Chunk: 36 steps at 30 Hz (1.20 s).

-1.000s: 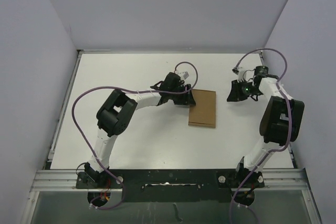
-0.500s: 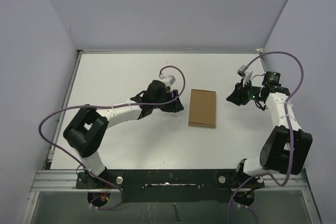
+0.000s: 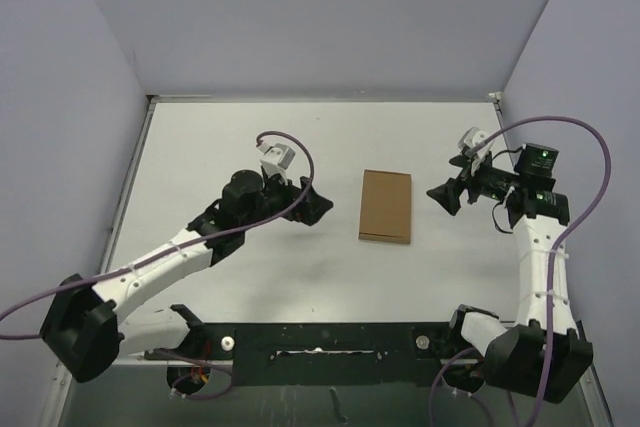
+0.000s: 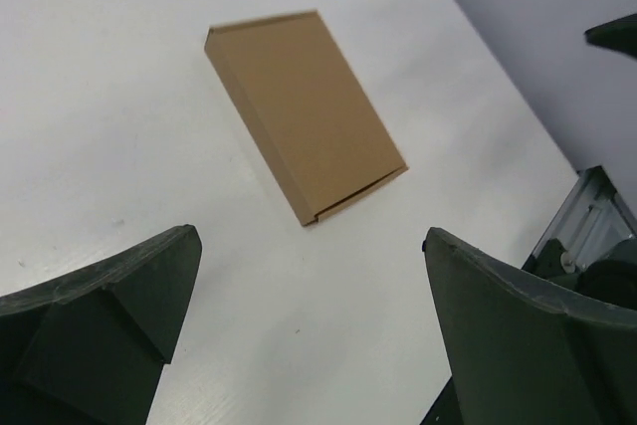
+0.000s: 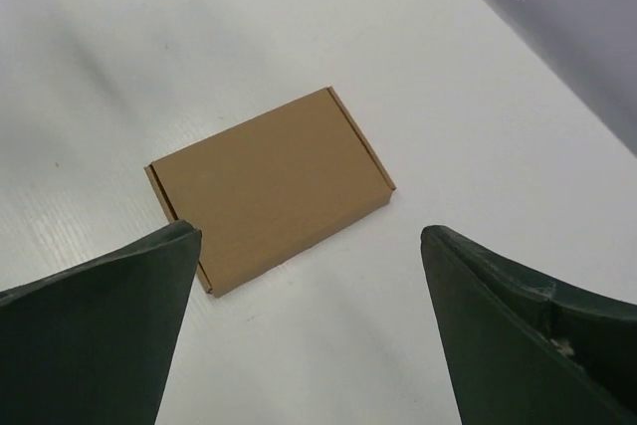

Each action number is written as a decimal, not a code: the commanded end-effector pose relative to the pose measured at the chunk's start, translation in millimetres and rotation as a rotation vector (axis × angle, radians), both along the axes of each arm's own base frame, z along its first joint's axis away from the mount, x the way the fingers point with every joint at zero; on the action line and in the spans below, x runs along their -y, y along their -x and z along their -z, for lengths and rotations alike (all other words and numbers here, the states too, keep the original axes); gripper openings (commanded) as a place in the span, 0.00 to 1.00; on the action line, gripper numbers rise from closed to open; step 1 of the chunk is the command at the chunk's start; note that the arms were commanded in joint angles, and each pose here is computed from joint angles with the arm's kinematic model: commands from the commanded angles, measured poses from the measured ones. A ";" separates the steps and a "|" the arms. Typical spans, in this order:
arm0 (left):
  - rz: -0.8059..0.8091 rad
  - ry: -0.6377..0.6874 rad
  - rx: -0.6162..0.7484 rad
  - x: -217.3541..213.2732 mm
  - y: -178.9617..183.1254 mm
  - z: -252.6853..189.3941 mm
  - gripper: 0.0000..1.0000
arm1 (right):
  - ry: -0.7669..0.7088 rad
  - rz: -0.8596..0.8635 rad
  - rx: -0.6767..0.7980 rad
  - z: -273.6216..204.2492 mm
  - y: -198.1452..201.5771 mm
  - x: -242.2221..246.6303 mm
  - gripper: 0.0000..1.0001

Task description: Fold the paper box

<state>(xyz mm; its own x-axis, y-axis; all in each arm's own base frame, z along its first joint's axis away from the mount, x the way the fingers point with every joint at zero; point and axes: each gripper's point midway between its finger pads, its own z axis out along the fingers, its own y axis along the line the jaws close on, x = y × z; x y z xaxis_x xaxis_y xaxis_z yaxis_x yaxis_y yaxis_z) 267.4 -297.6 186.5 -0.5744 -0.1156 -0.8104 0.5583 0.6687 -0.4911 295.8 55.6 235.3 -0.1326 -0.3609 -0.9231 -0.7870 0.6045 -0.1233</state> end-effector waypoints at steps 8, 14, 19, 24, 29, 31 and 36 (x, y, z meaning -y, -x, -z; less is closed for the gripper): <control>-0.115 0.127 0.269 -57.9 17.0 -156.0 0.98 | -0.146 0.200 0.042 -117.0 -3.8 5.2 0.98; -0.112 0.124 0.291 -74.3 36.0 -187.1 0.98 | -0.277 0.229 -0.011 -145.3 -0.3 -3.0 0.98; -0.108 0.142 0.304 -79.2 44.1 -205.0 0.98 | -0.264 0.208 0.036 -172.2 11.7 -7.2 0.98; -0.091 0.160 0.314 -79.0 49.3 -222.3 0.98 | -0.293 0.258 0.057 -198.4 24.7 -8.0 0.98; -0.069 0.190 0.334 -77.4 54.3 -243.1 0.98 | -0.322 0.366 0.084 -220.7 35.5 -1.1 0.98; -0.060 0.199 0.337 -75.9 55.3 -249.1 0.98 | -0.321 0.374 0.098 -227.0 42.1 -2.0 0.98; -0.062 0.196 0.330 -74.6 53.3 -254.8 0.98 | -0.308 0.370 0.130 -236.4 53.4 -4.4 0.98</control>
